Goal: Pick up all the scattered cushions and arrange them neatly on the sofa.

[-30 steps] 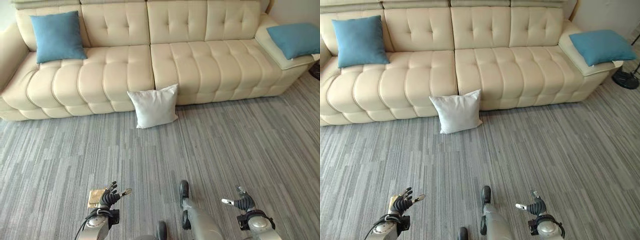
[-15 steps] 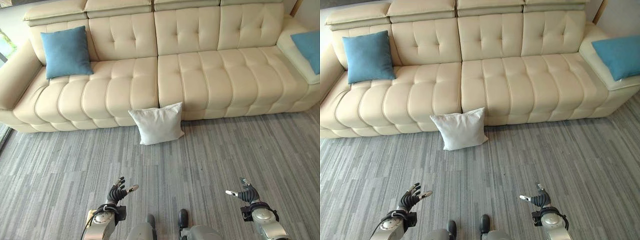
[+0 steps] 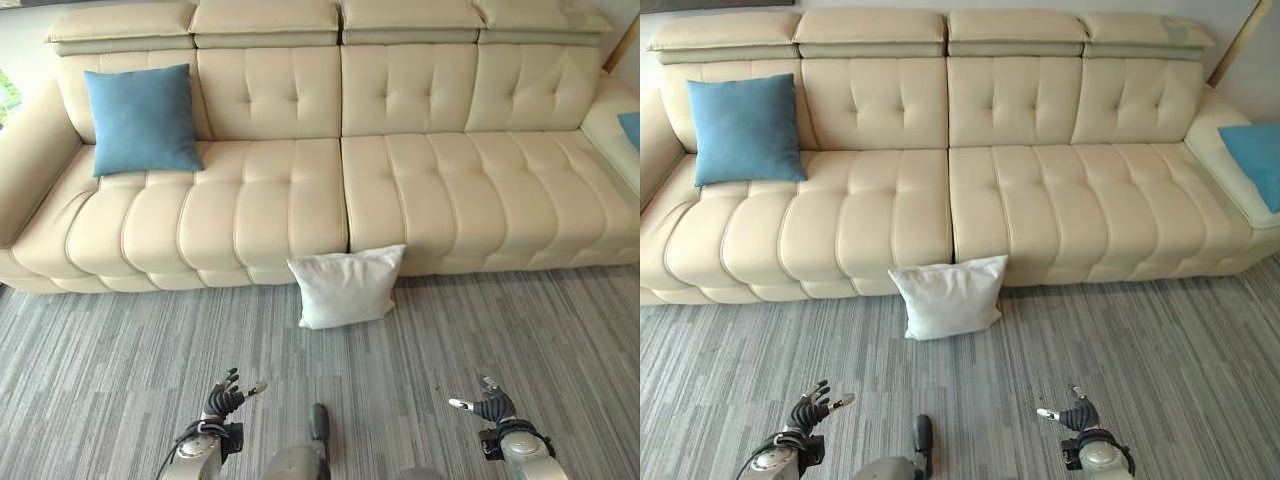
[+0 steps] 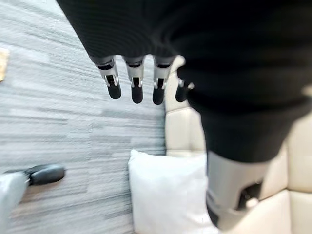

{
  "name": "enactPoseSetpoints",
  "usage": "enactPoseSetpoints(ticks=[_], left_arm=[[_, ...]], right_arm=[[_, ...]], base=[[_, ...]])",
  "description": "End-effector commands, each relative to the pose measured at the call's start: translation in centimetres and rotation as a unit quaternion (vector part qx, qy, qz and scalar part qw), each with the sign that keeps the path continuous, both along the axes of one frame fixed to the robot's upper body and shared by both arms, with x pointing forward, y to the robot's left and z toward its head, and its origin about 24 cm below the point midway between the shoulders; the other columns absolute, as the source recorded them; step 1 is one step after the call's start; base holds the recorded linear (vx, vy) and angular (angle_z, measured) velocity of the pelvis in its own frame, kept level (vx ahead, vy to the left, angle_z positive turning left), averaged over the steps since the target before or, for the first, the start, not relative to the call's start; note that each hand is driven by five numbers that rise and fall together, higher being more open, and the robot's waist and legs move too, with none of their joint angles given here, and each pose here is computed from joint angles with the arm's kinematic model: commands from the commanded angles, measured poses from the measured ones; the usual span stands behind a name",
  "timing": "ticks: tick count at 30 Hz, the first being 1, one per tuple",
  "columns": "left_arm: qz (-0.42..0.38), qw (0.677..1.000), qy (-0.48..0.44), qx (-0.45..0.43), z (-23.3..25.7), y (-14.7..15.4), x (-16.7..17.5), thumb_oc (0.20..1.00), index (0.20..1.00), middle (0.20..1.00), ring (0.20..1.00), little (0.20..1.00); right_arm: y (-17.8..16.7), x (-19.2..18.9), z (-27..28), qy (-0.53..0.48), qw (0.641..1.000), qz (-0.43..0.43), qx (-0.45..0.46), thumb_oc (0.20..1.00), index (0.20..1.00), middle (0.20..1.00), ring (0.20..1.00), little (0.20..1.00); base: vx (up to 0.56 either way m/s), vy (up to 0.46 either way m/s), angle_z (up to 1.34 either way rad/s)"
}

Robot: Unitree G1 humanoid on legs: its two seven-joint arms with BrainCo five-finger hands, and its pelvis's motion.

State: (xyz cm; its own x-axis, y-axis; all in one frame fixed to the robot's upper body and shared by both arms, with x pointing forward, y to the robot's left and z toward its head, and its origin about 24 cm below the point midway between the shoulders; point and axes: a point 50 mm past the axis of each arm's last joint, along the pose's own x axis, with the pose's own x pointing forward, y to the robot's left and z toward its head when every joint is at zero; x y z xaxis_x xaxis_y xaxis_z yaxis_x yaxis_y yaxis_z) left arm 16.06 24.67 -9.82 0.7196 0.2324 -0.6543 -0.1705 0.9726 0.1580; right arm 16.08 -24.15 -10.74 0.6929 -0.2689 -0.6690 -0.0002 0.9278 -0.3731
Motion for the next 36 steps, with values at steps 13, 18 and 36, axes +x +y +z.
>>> enactPoseSetpoints(ticks=[13,18,36], left_arm=[[-0.045,0.997,-0.058,0.019,1.8,-0.9,2.0,1.0,1.0,1.0,1.0,1.0],[-0.035,0.998,-0.057,0.002,1.6,-1.3,1.9,1.0,1.0,1.0,1.0,1.0],[-0.041,0.999,0.022,0.01,-1.0,-1.5,-0.2,1.0,1.0,1.0,1.0,1.0]], right_arm=[[-1.7,2.1,2.0,-0.045,0.998,0.003,-0.035,1.0,1.0,1.0,1.0,1.0],[-3.0,2.7,2.9,-0.062,0.997,-0.006,-0.044,1.0,1.0,1.0,1.0,1.0],[-3.6,3.2,3.0,-0.044,0.995,0.025,-0.083,1.0,1.0,1.0,1.0,1.0]], base=[[0.31,-0.067,0.05],[0.22,-0.181,0.05],[0.08,0.032,-0.2]])
